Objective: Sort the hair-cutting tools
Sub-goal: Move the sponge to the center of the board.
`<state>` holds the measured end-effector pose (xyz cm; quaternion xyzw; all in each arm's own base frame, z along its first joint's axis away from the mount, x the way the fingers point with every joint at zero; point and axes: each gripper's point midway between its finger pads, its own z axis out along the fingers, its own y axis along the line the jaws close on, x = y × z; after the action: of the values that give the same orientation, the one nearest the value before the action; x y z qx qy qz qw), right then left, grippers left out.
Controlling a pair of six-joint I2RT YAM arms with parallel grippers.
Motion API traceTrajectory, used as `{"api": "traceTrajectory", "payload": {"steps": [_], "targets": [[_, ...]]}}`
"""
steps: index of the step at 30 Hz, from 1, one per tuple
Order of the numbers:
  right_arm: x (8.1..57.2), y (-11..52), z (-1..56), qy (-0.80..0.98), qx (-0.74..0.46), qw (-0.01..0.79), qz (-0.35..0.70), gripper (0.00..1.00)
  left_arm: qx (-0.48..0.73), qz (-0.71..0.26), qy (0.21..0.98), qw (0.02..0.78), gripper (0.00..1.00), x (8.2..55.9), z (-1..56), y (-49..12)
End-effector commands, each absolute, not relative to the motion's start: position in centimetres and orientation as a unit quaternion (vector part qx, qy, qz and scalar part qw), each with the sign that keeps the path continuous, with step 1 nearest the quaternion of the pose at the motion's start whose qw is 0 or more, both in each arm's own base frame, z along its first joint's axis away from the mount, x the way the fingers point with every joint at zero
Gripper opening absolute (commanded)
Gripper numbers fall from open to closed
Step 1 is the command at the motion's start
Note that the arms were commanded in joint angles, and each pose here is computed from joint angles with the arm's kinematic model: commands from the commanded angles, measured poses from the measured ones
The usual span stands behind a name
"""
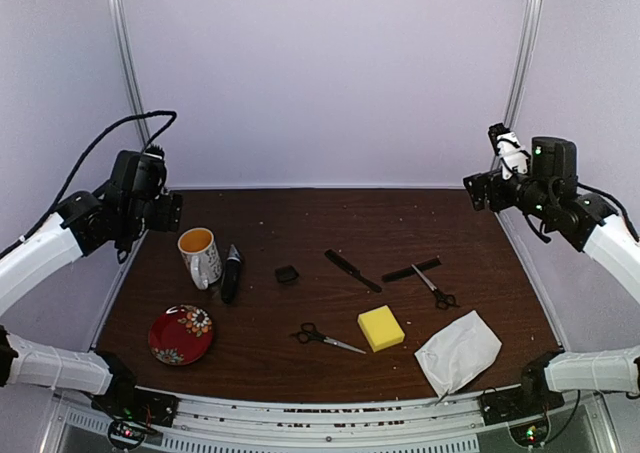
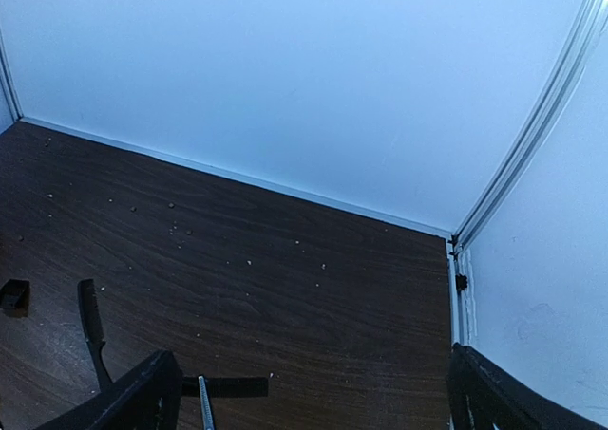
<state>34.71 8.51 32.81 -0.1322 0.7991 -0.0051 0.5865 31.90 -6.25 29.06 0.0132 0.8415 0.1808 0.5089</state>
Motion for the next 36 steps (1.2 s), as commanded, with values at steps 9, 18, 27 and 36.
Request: {"api": "traceTrajectory", "payload": {"steps": [9, 18, 27, 36], "targets": [[33.2, 9.3, 25.6, 0.812, -0.261, 0.521, 0.014, 0.92, 0.048, 0.093, 0.805, 0.584, 0.8, 32.8, 28.0, -5.3], [25.8, 14.8, 16.6, 0.76, -0.517, 0.395, 0.011, 0.79, 0.145, 0.013, 0.787, 0.6, 0.67, 33.6, 27.9, -9.5], [18.8, 20.2, 9.6, 0.616, -0.724, 0.309, -0.019, 0.83, 0.253, -0.027, 0.787, 0.562, 0.67, 34.0, 26.1, -15.4], [17.2, 26.4, 6.9, 0.527, -0.806, 0.269, -0.034, 0.85, 0.28, -0.023, 0.778, 0.563, 0.69, 34.1, 26.3, -16.5]]}}
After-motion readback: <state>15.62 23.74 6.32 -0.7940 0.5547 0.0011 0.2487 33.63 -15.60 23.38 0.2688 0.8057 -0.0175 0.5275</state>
